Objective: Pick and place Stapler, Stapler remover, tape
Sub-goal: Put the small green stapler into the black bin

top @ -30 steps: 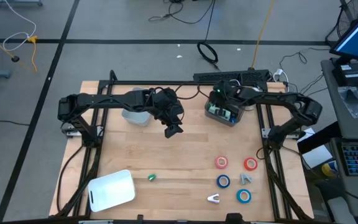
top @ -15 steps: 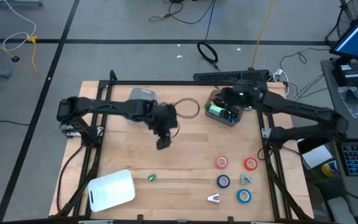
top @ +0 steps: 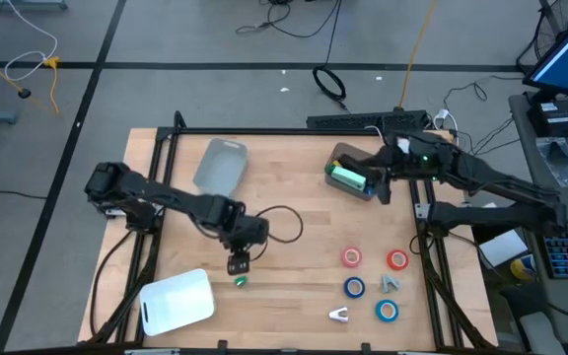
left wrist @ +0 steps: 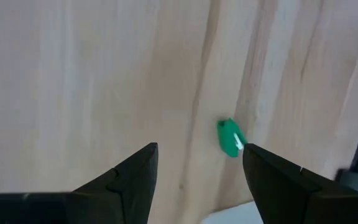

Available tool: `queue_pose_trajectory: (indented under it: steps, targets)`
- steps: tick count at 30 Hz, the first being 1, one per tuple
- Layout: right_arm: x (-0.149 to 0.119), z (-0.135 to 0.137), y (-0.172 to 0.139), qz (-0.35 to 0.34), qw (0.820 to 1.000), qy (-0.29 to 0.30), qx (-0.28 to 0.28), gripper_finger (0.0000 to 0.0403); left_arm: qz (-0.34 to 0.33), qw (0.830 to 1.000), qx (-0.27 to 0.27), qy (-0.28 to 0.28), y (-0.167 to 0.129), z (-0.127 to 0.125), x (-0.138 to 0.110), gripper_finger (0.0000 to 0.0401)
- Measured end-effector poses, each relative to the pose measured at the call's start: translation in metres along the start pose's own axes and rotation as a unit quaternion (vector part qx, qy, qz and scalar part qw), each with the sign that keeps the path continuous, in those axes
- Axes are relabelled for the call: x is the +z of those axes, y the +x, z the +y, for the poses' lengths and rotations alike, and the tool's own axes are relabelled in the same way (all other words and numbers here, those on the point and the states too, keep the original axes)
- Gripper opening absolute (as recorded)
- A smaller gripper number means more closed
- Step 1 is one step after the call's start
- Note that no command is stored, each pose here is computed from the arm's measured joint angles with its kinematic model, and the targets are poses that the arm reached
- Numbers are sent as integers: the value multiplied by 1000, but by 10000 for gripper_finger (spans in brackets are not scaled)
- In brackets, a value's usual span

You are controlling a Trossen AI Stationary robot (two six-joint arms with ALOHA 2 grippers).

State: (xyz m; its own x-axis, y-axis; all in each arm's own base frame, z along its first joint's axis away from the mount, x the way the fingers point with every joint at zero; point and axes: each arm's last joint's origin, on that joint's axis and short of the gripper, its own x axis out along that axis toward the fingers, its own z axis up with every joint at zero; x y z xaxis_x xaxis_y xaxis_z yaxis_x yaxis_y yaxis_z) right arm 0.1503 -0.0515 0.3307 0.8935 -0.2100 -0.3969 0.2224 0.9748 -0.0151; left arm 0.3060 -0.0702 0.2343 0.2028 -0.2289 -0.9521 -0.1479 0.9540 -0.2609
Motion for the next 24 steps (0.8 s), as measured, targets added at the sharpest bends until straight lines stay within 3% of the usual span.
queue_pose_trajectory:
  steps: [4, 11, 17, 24]
  targets:
    - [0, 3, -7, -7, 1000, -3, 5, 100, 7, 998, -3, -55, 13, -10, -10, 234]
    - [0, 3, -11, -13, 1000, -11, 5, 99, -5, 995, -15, -94, 29, -31, -24, 234]
    - [0, 3, -11, -14, 1000, -17, 5, 99, -22, 994, -3, -104, 36, -45, -29, 234]
    - [0, 3, -11, -14, 1000, -18, 5, 100, 2, 993, 13, -121, 67, -55, -32, 234]
